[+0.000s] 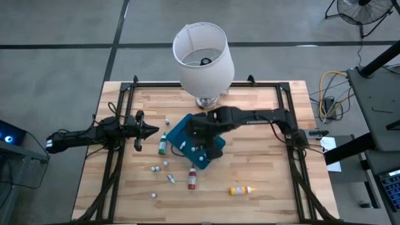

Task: Pick & Place food coloring
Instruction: Put the large yellow food coloring bottle into the blue container

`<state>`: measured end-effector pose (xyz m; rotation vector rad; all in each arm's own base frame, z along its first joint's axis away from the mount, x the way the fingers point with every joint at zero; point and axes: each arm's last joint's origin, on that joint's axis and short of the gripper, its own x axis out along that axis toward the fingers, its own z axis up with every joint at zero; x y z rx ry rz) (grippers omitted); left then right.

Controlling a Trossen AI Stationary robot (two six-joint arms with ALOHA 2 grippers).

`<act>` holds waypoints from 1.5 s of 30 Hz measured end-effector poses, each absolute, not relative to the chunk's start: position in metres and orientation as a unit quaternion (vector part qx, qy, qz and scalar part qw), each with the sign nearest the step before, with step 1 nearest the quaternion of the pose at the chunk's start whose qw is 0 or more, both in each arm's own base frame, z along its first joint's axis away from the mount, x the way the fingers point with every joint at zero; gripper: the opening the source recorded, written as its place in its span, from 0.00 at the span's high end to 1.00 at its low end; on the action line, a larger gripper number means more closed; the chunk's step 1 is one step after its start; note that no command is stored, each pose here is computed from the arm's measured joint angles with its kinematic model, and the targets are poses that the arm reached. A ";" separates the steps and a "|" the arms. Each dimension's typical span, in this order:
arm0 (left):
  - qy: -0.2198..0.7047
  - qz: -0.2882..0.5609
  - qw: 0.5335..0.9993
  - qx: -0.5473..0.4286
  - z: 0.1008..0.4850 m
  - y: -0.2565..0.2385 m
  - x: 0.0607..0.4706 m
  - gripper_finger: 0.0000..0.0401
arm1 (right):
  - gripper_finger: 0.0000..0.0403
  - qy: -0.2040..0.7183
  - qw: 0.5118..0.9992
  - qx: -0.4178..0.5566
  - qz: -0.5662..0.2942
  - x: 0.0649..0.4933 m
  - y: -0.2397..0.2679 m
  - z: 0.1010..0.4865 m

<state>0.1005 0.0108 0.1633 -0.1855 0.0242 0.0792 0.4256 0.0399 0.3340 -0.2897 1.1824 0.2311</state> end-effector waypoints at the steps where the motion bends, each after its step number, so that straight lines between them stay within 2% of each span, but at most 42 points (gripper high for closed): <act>1: 0.012 0.040 0.995 -0.093 0.163 0.011 0.101 1.00 | 0.74 0.557 0.812 -0.134 0.106 0.424 0.037 0.335; 9: 0.012 0.039 0.995 -0.093 0.163 0.011 0.101 1.00 | 0.74 0.554 0.820 -0.118 0.089 0.414 0.020 0.349; 18: 0.012 0.039 0.995 -0.093 0.163 0.011 0.101 1.00 | 0.74 0.571 0.818 -0.053 0.035 0.401 -0.001 0.359; 27: 0.012 0.039 0.995 -0.093 0.163 0.011 0.101 1.00 | 0.74 0.579 0.814 0.031 -0.027 0.396 -0.008 0.357; 34: 0.012 0.040 0.995 -0.093 0.163 0.011 0.101 1.00 | 0.74 0.577 0.813 0.056 -0.048 0.395 -0.015 0.357; 45: 0.012 0.040 0.995 -0.093 0.163 0.011 0.101 1.00 | 0.74 0.563 0.797 0.172 -0.135 0.397 -0.022 0.353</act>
